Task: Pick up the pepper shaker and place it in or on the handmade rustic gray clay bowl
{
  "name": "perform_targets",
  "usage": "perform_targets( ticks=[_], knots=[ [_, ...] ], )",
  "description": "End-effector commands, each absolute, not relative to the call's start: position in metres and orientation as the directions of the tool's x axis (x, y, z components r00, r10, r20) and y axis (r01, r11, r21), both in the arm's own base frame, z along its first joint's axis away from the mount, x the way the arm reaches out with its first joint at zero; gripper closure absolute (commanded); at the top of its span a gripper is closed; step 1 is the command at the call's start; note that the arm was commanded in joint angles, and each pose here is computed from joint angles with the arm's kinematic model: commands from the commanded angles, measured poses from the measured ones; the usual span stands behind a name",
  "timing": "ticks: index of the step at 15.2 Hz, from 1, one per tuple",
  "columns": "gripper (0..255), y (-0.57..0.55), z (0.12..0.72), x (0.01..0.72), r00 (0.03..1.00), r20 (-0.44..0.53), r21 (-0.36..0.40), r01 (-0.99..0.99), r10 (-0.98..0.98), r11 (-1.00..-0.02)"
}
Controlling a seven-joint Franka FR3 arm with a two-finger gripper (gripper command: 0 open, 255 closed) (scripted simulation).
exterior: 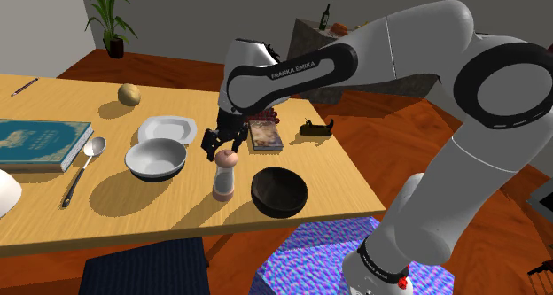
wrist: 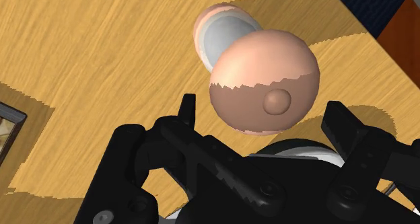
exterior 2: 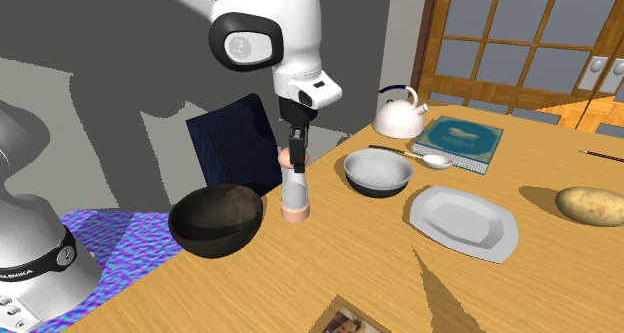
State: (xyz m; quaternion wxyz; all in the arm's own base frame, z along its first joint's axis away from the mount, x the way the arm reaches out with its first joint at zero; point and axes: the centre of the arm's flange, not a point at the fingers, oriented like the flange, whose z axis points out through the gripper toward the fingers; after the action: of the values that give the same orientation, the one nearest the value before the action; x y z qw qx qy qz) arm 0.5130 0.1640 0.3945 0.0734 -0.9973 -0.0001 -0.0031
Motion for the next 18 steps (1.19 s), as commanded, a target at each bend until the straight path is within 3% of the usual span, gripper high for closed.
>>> perform_targets(
  ticks=[1, 2, 3, 12, 18],
  knots=[
    [0, 0.164, 0.394, 0.513, 1.000, 0.006, -0.146, 0.001, 0.000, -0.989],
    [0, 0.164, 0.394, 0.513, 1.000, 0.006, -0.146, 0.001, 0.000, -0.989],
    [255, 0.164, 0.394, 0.513, 1.000, 0.006, -0.146, 0.001, 0.000, -0.989],
    [255, 0.164, 0.394, 0.513, 1.000, 0.006, -0.146, 0.001, 0.000, -0.989],
    [255, 0.164, 0.426, 0.513, 1.000, 0.006, -0.146, 0.001, 0.000, -0.989]
  ],
)
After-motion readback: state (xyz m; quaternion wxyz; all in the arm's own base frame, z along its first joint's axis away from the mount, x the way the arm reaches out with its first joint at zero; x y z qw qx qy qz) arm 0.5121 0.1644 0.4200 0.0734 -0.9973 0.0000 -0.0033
